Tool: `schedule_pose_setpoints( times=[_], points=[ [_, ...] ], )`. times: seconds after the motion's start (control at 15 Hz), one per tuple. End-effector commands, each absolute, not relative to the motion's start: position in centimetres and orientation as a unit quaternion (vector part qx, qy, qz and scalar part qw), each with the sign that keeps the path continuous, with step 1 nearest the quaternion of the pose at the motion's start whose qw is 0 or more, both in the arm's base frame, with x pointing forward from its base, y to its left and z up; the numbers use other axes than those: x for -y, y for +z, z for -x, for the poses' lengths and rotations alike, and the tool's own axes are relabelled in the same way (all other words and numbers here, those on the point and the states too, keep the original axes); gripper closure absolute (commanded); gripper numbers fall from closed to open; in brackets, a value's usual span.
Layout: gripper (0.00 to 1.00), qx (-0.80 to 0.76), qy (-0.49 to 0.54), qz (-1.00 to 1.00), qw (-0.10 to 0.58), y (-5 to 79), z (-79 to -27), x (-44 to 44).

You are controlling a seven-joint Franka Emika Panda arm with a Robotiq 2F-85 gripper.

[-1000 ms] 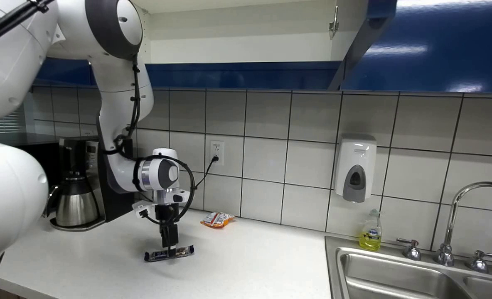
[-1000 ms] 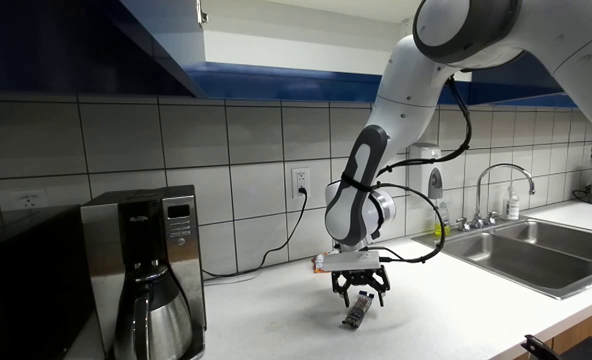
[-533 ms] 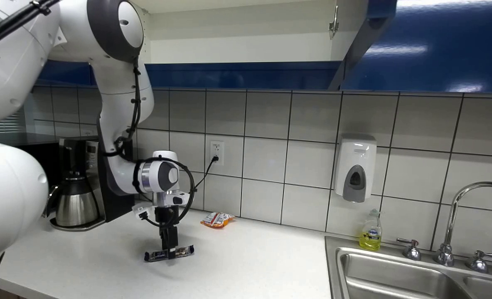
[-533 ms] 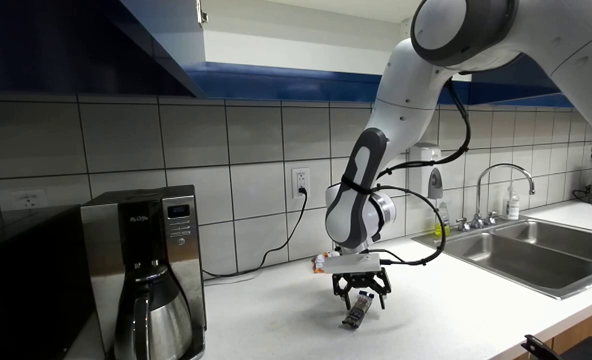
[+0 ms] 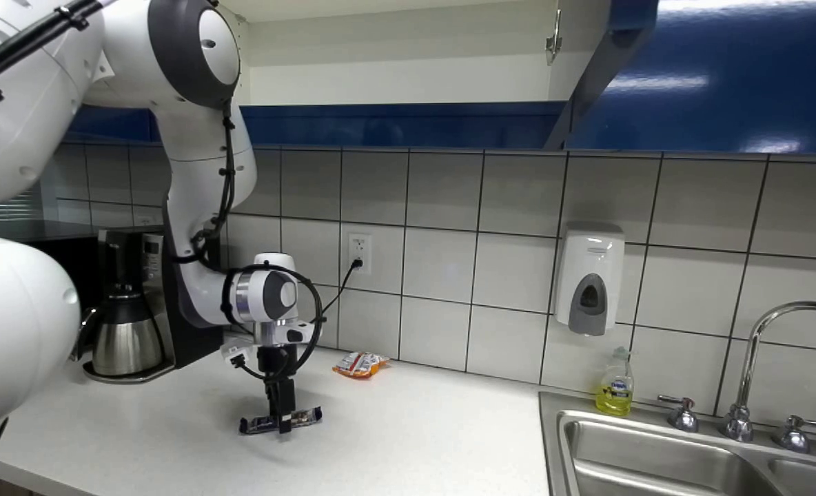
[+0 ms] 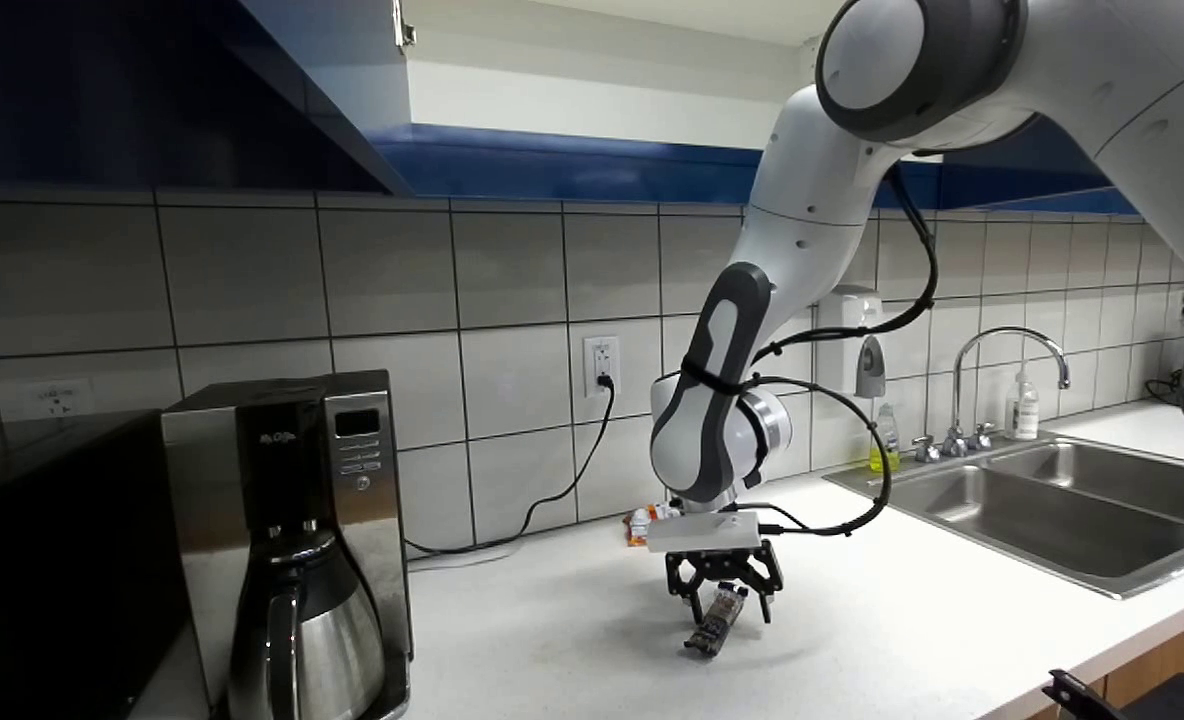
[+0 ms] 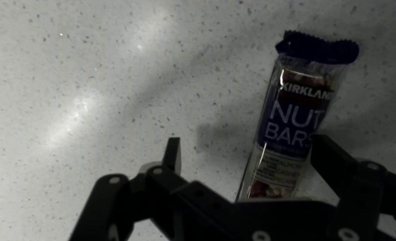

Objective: Pick up the granola bar and place it on the shelf above

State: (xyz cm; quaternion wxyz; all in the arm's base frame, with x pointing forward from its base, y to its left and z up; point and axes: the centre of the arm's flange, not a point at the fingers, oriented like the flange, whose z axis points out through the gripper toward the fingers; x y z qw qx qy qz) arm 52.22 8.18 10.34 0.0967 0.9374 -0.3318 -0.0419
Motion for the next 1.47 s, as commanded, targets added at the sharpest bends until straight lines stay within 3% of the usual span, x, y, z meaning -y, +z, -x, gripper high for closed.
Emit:
schedule_pose_setpoints(
  times=[0.0,0.6,1.4],
  points=[
    [0.19,0.341,-0.036,-0.934,0.1,10.1,-52.7,-8.5],
    [0.9,0.333,-0.034,-0.937,0.098,9.8,-53.2,-9.2],
    [0.91,0.324,-0.007,-0.941,0.098,13.1,-53.7,-9.8]
  ],
)
